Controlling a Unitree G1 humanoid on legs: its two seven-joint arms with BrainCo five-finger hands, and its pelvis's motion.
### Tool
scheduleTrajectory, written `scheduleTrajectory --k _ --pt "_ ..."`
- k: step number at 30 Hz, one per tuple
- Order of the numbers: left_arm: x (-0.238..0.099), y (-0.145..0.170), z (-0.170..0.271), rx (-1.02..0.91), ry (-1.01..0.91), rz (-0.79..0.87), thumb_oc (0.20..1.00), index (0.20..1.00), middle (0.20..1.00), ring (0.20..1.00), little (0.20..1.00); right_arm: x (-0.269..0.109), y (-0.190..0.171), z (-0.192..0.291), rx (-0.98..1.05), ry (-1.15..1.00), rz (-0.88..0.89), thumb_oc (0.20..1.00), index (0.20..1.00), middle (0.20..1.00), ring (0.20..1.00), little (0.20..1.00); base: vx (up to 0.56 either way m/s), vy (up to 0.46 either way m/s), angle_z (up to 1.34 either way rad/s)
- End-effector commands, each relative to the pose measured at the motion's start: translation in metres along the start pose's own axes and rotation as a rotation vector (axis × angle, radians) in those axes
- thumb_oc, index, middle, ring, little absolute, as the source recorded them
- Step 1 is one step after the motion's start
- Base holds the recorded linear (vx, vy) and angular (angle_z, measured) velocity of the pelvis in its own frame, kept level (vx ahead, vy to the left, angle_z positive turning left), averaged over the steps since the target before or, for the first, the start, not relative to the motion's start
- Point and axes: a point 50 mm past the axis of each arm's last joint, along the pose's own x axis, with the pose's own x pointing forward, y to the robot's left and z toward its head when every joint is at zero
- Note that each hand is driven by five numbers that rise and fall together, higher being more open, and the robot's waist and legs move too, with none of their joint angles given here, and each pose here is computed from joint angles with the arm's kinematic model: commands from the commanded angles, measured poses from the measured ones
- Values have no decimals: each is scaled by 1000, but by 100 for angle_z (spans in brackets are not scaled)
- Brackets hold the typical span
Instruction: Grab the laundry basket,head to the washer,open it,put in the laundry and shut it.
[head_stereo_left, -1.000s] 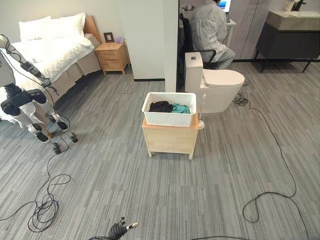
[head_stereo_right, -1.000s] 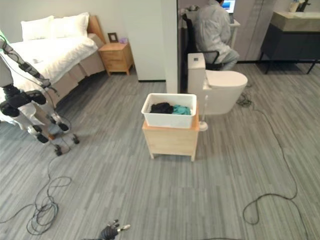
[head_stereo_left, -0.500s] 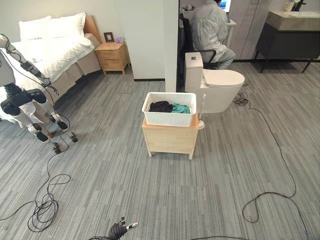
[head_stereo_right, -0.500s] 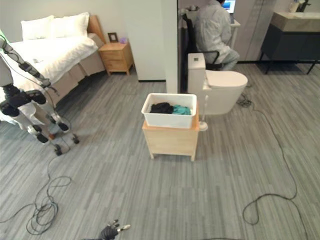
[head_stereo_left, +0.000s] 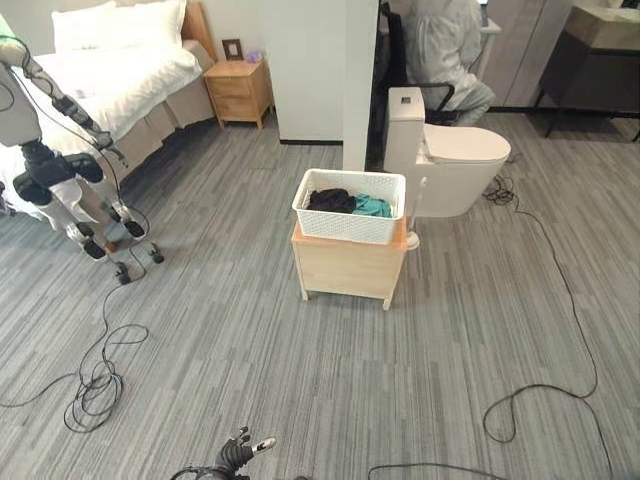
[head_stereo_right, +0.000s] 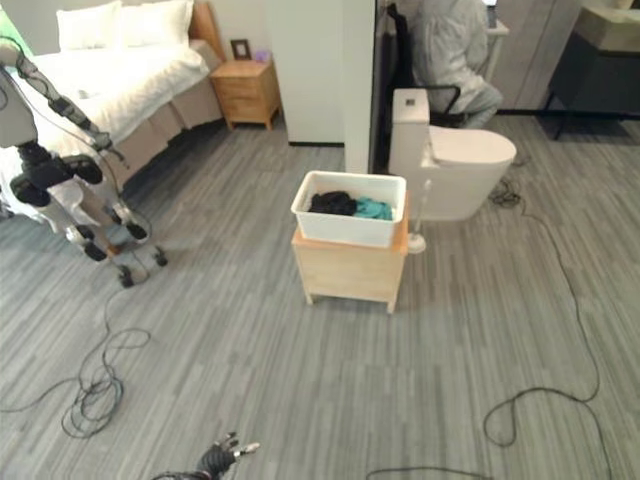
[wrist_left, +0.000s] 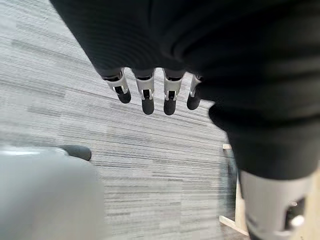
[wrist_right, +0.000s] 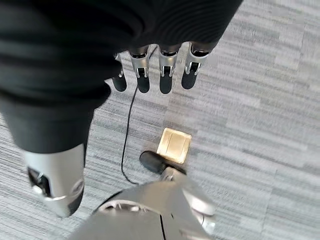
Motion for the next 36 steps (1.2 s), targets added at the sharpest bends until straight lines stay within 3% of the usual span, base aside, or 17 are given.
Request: scheduleTrajectory --k 1,12,18,24,36 --pt "2 -3 10 -38 -49 -4 1000 1000 1000 1000 1000 -1 -20 -5 1 23 -58 1000 1000 1000 1000 1000 44 -150 8" --pt "2 4 17 -87 -83 37 1000 1000 1000 1000 1000 -1 -18 13 -34 -31 -49 1000 1000 1000 1000 1000 297 91 -10" --pt "5 13 27 28 -90 36 1000 1000 1000 1000 1000 0 -8 23 51 -81 -17 1000 1000 1000 1000 1000 352 209 -35" --pt "3 26 42 95 -137 47 1000 1000 1000 1000 1000 -6 5 70 -15 -268 31 1000 1000 1000 1000 1000 278 163 5" --pt "7 22 54 128 -178 47 1000 1000 1000 1000 1000 -2 17 15 47 -129 88 1000 1000 1000 1000 1000 397 -98 3"
